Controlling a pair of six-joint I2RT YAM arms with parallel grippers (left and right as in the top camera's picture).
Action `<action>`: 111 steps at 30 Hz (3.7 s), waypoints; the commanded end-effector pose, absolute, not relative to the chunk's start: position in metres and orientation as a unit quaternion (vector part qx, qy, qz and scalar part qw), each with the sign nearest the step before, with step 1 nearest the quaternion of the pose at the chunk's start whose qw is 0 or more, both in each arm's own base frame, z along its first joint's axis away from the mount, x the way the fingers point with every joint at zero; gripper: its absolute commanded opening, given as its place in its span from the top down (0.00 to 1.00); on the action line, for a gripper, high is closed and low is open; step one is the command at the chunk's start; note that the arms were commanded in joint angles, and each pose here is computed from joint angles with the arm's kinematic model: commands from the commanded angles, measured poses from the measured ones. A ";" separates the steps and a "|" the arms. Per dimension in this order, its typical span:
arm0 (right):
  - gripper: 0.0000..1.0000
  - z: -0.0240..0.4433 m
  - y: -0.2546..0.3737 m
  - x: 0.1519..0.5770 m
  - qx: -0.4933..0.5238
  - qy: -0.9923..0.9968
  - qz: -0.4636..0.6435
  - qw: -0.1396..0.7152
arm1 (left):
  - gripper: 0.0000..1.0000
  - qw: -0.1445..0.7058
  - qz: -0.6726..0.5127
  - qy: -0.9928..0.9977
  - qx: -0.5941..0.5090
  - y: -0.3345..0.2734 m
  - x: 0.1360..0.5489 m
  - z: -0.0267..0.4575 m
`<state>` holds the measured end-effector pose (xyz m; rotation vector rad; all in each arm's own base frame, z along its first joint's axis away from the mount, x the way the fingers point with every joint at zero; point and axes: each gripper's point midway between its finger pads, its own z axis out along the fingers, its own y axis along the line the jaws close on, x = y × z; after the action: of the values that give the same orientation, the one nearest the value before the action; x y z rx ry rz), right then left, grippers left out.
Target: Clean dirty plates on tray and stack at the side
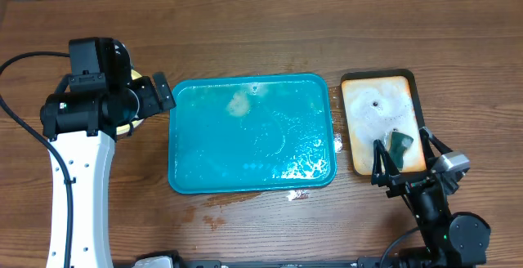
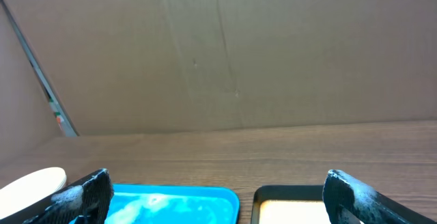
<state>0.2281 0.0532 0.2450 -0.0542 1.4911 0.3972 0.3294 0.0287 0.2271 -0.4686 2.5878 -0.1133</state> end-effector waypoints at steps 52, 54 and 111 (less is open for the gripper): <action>0.00 0.170 0.017 0.246 0.052 0.713 0.107 0.691 | 0.00 0.269 -0.041 0.946 -0.176 0.030 0.329 0.238; 0.00 0.170 0.017 0.246 0.052 0.713 0.107 0.691 | 0.00 0.269 -0.041 0.946 -0.176 0.030 0.329 0.238; 0.00 0.170 0.017 0.246 0.052 0.713 0.107 0.691 | 0.00 0.742 -0.027 0.669 0.038 -0.017 0.231 0.344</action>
<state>0.2456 0.0204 0.1709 0.1037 1.6035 0.2539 0.2339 -0.0162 0.3673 0.0679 1.4653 -0.0604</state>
